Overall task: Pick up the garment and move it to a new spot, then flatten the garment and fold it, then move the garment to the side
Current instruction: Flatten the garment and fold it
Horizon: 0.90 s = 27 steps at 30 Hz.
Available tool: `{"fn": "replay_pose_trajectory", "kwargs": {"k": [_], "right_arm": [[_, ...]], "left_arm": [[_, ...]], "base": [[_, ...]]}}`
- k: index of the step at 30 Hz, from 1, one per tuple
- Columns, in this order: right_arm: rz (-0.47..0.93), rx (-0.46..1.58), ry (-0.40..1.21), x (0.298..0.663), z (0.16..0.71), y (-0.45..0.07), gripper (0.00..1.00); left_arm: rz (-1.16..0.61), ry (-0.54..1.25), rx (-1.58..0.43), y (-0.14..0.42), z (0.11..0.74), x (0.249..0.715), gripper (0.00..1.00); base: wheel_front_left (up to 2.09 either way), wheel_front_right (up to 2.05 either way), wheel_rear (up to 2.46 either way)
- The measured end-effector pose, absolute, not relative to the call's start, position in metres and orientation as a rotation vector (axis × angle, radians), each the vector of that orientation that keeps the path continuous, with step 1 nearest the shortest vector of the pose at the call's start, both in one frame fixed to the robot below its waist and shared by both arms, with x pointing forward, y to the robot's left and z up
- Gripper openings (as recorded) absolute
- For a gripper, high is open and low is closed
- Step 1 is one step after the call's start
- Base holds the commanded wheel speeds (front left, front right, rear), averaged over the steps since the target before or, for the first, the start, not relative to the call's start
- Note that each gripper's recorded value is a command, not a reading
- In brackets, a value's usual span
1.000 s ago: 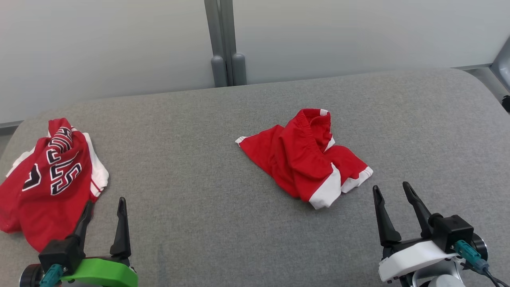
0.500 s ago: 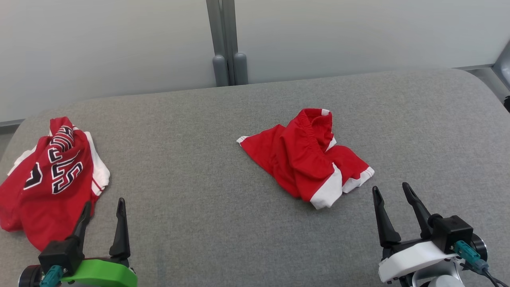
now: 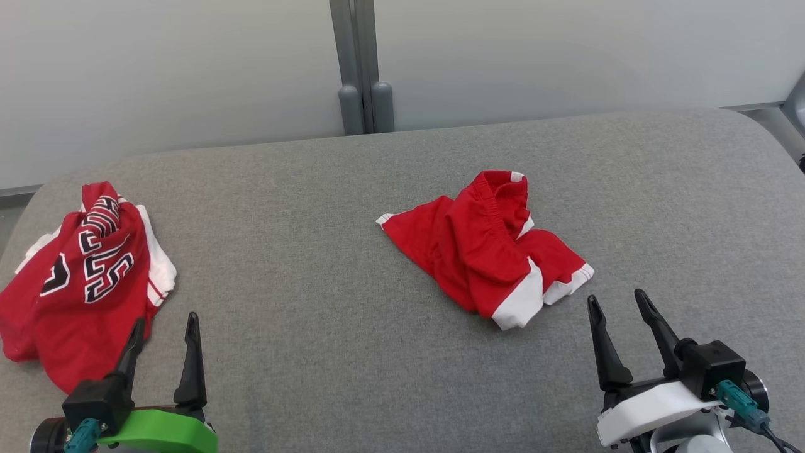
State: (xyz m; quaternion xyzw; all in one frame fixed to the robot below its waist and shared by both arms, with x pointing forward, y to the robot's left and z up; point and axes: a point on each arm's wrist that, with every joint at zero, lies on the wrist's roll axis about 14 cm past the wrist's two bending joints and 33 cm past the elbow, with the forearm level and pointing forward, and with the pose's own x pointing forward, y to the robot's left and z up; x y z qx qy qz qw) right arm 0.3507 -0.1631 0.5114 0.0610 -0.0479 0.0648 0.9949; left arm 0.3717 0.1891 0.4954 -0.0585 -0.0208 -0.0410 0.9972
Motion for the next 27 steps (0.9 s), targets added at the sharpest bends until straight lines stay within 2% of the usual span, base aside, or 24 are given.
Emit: {"fn": "replay_pose_trajectory", "kwargs": {"k": [19, 27], "right_arm": [[0.153, 0.117, -0.079, 0.353, 0.507, -0.157, 1.00], [0.220, 0.060, -0.096, 0.385, 0.520, -0.147, 1.00]], "left_arm": [[-0.072, -0.042, -0.125, 0.191, 0.495, 0.368, 1.00], [-0.061, -0.027, -0.133, 0.192, 0.490, 0.364, 1.00]], "base": [[0.00, 0.00, 0.00], [0.00, 0.00, 0.00]]}}
